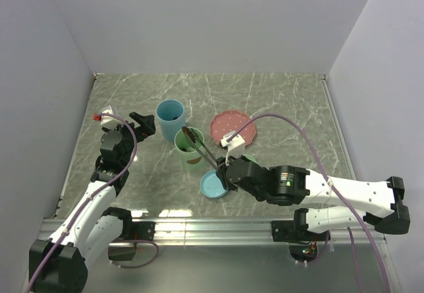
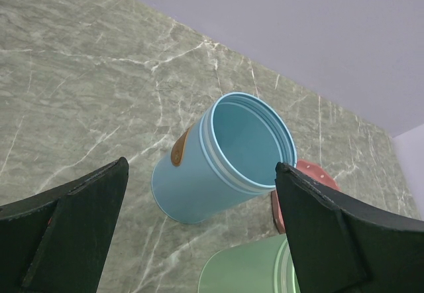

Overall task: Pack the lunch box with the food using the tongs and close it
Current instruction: Place the food into the lunch box, then put down the clamp

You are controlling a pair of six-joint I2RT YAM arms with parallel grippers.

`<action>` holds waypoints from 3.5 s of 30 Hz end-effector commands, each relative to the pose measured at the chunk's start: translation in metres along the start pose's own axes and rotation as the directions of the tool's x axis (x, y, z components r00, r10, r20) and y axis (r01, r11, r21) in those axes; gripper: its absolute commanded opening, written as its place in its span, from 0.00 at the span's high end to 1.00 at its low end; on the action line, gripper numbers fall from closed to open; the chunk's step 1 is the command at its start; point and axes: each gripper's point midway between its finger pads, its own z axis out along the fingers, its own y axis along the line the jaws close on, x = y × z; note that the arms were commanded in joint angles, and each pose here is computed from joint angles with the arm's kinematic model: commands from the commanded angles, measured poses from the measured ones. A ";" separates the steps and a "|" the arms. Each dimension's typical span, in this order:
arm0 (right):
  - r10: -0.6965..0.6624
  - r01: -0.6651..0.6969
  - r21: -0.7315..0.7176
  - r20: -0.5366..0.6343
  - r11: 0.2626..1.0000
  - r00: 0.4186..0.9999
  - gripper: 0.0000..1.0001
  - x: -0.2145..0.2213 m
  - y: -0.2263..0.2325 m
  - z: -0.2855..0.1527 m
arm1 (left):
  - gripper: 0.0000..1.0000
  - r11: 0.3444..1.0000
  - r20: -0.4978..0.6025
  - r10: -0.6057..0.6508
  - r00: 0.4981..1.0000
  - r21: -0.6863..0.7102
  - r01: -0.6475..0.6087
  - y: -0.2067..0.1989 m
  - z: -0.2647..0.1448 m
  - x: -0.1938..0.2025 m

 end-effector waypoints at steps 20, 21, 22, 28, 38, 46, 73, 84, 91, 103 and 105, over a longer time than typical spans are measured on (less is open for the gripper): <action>0.044 -0.047 0.045 0.077 0.998 0.996 0.54 -0.014 -0.007 -0.004 | 0.00 1.000 0.030 -0.016 0.999 0.013 0.016 -0.003 -0.002 -0.006; 0.047 -0.051 0.050 0.084 0.997 0.995 0.54 -0.016 -0.008 -0.005 | 0.00 1.000 0.030 -0.018 0.999 0.013 0.017 -0.003 -0.002 -0.006; 0.045 -0.050 0.059 0.087 0.997 0.995 0.54 -0.015 -0.009 -0.004 | 0.01 1.000 0.030 -0.018 0.999 0.013 0.017 -0.003 -0.002 -0.006; 0.049 -0.059 0.083 0.122 0.995 0.991 0.52 -0.027 -0.016 0.004 | 0.01 1.000 0.026 -0.017 1.000 0.016 0.017 -0.003 -0.002 -0.005; 0.123 -0.156 0.228 0.154 0.961 0.980 0.52 -0.053 -0.085 0.059 | 0.00 1.000 0.029 -0.016 0.999 0.012 0.015 -0.002 0.001 -0.004; 0.205 -0.256 0.354 0.174 0.899 0.963 0.52 -0.059 -0.166 0.081 | 0.01 1.000 0.025 -0.012 1.000 0.006 0.012 -0.001 0.004 -0.002; 0.507 -0.405 0.655 0.039 0.637 0.861 0.52 0.057 -0.317 0.121 | 0.01 1.000 0.011 -0.006 1.000 -0.005 0.006 0.002 0.009 0.003; 0.536 -0.309 0.788 -0.032 0.532 0.843 0.50 0.082 -0.337 0.118 | 0.01 1.000 0.017 -0.005 1.000 0.000 0.005 0.001 0.006 0.000; 0.540 -0.324 0.761 -0.042 0.562 0.840 0.42 0.082 -0.331 0.122 | 0.01 1.000 0.022 -0.006 1.000 0.000 0.006 0.001 0.003 -0.001; 0.543 -0.330 0.757 -0.039 0.564 0.839 0.32 0.082 -0.329 0.121 | 0.00 1.000 0.018 -0.006 1.000 0.001 0.006 0.001 0.004 0.000; 0.542 -0.342 0.755 -0.021 0.560 0.840 0.32 0.079 -0.329 0.116 | 0.00 1.000 0.021 -0.006 1.000 0.002 0.006 0.000 0.003 -0.001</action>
